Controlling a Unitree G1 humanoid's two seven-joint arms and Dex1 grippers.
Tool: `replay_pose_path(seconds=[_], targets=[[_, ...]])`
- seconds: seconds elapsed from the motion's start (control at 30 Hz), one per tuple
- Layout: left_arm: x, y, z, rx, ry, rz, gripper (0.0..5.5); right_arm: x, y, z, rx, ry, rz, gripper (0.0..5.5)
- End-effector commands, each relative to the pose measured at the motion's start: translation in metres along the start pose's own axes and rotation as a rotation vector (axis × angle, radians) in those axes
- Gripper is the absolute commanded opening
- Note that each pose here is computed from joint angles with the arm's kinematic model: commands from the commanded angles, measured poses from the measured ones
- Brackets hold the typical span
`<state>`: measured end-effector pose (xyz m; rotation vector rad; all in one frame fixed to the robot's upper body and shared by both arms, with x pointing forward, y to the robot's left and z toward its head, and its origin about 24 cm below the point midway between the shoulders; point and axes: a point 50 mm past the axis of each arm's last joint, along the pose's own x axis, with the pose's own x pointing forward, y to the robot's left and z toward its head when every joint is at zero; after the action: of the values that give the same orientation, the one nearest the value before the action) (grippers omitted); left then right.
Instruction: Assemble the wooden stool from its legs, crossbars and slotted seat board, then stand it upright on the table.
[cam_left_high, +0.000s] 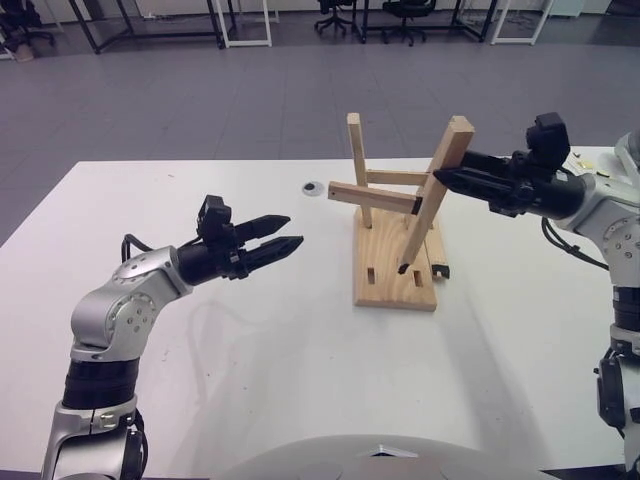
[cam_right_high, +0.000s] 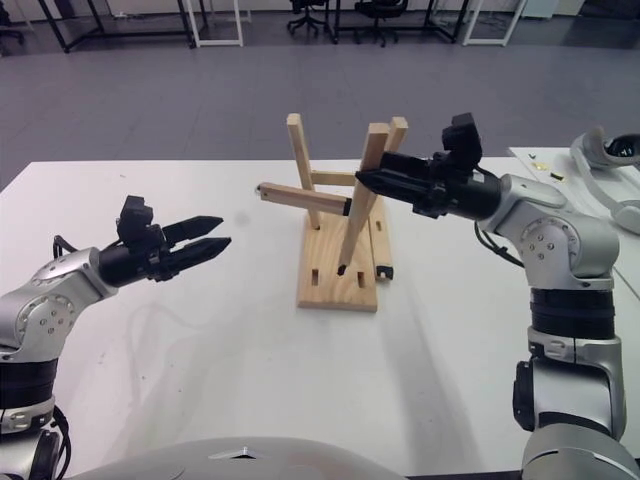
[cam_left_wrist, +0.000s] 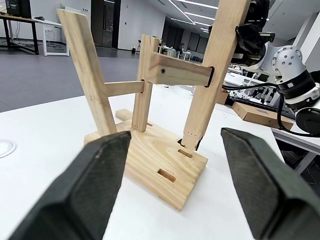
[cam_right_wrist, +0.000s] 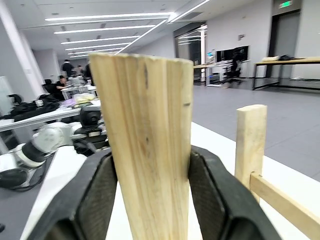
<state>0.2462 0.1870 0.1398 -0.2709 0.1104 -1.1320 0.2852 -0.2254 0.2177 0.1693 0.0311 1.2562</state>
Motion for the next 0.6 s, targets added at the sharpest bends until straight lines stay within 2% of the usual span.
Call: replay_pose_path(seconds=[0.03,0.33,0.6], targets=[[-0.006,0.0,0.001,-0.001,-0.014,-0.001,3.31,-0.004,0.001,0.016,-0.054,0.0,0.035,2.09],[-0.004,0.004,0.01,0.009,0.001,-0.023,3.31,-0.015,-0.01,-0.011,-0.099,0.092,0.0,2.09],[-0.002,0.007,0.014,0.022,-0.007,-0.032,3.31,-0.017,-0.013,-0.032,-0.079,0.079,-0.009,2.09]])
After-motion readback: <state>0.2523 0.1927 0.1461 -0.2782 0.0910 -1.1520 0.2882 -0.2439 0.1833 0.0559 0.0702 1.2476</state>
